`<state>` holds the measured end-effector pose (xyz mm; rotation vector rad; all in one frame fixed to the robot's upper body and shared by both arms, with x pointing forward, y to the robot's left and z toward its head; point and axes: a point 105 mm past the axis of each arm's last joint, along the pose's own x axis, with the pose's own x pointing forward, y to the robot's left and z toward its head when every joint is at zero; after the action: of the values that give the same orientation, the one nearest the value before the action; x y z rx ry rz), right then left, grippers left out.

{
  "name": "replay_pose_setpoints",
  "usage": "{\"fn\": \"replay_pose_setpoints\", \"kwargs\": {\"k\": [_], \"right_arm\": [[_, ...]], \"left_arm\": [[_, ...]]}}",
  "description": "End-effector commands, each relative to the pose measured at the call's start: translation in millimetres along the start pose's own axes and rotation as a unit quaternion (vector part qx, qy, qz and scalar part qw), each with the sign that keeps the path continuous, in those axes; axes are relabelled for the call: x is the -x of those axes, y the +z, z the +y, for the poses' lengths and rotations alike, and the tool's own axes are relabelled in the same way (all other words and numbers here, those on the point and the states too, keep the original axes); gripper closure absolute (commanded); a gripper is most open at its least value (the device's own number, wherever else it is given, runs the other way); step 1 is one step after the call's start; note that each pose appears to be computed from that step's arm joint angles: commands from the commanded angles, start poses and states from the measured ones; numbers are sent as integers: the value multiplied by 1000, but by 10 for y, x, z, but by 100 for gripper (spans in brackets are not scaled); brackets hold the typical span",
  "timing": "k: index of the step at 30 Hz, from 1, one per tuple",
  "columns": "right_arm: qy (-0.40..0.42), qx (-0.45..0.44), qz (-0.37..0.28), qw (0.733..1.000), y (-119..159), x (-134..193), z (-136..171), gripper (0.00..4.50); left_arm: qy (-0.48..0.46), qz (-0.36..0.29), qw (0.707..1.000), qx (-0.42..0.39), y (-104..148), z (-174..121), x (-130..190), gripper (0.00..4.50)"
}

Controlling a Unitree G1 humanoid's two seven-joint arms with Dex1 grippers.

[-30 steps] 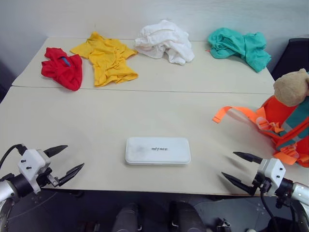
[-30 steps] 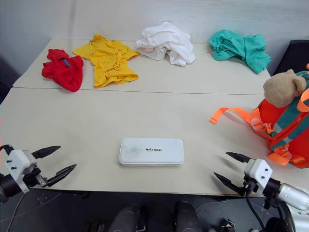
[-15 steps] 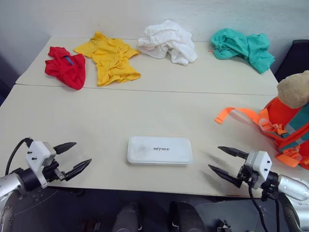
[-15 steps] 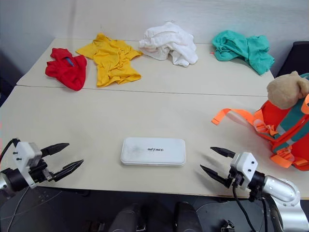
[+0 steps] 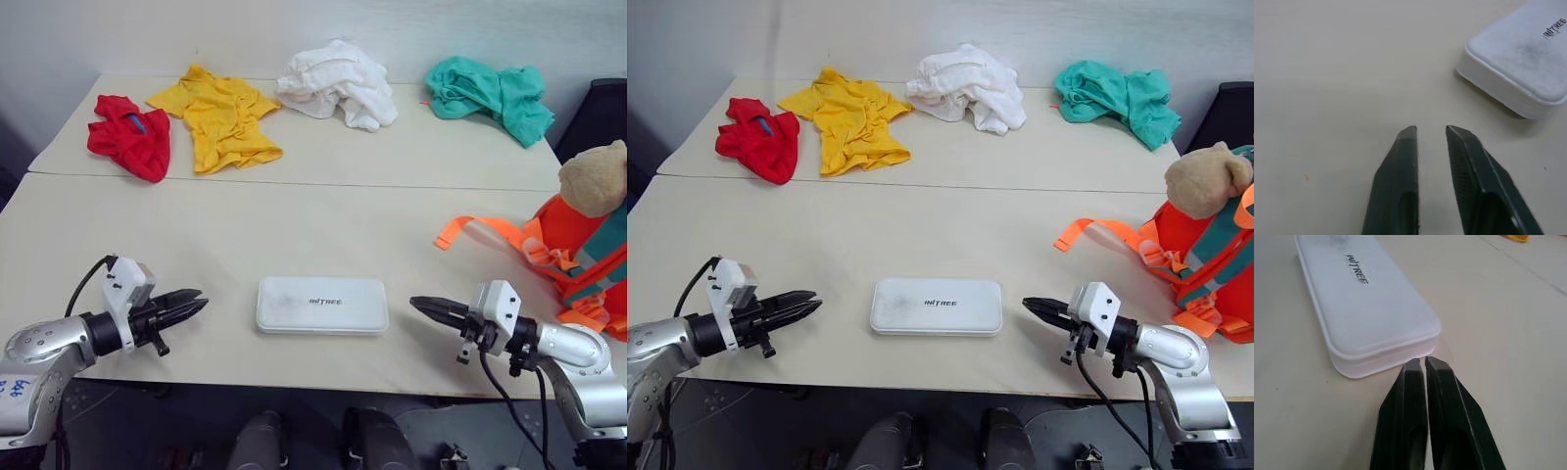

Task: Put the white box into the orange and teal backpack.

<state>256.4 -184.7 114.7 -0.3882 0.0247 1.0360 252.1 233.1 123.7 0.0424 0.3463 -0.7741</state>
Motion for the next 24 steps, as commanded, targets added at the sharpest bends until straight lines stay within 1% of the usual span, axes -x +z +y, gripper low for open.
{"fn": "replay_pose_setpoints", "kwargs": {"k": [1, 4, 6, 8, 9, 10, 11, 13, 14, 16, 19, 20, 21, 24], "right_arm": [[34, 9, -13, 999, 124, 4, 68, 324], [36, 29, -9, 999, 155, -3, 22, 220], [39, 37, -3, 999, 157, -18, -21, 150], [39, 38, -1, 999, 162, -44, -65, 84], [45, 37, 2, 998, 161, -58, -67, 50], [52, 34, 5, 998, 157, -69, -62, 17], [60, 22, 6, 998, 160, -79, -52, 3], [67, 11, -3, 998, 203, -92, -60, 3], [68, 16, -1, 998, 206, -86, -81, 18], [66, 28, 12, 997, 175, -74, -122, 69], [73, 48, 52, 995, 11, -68, -140, 172], [77, 53, 58, 994, -27, -77, -137, 210], [79, 54, 58, 994, -50, -101, -135, 238], [96, 62, 58, 992, -114, -230, -74, 341]], "left_arm": [[-21, 3, 996, 81, 42, -71, 14, 228], [-27, 10, 984, 174, 54, -38, -15, 134], [-41, 38, 970, 238, 35, -49, -33, 71], [-25, 76, 953, 292, -22, 10, -81, 10], [-34, 87, 944, 316, -22, -4, -112, 0], [-45, 99, 935, 338, -22, -30, -143, 0], [-58, 99, 929, 353, 5, -53, -184, 0], [-81, 101, 921, 367, 43, -97, -255, 0], [-90, 100, 919, 370, 64, -113, -282, 0], [-107, 95, 913, 381, 108, -132, -340, 0], [-121, 102, 905, 394, 110, -169, -425, 0], [-123, 108, 903, 396, 96, -187, -450, 0], [-124, 115, 901, 400, 81, -196, -473, 0], [-125, 133, 892, 413, 34, -221, -591, 0]]}}
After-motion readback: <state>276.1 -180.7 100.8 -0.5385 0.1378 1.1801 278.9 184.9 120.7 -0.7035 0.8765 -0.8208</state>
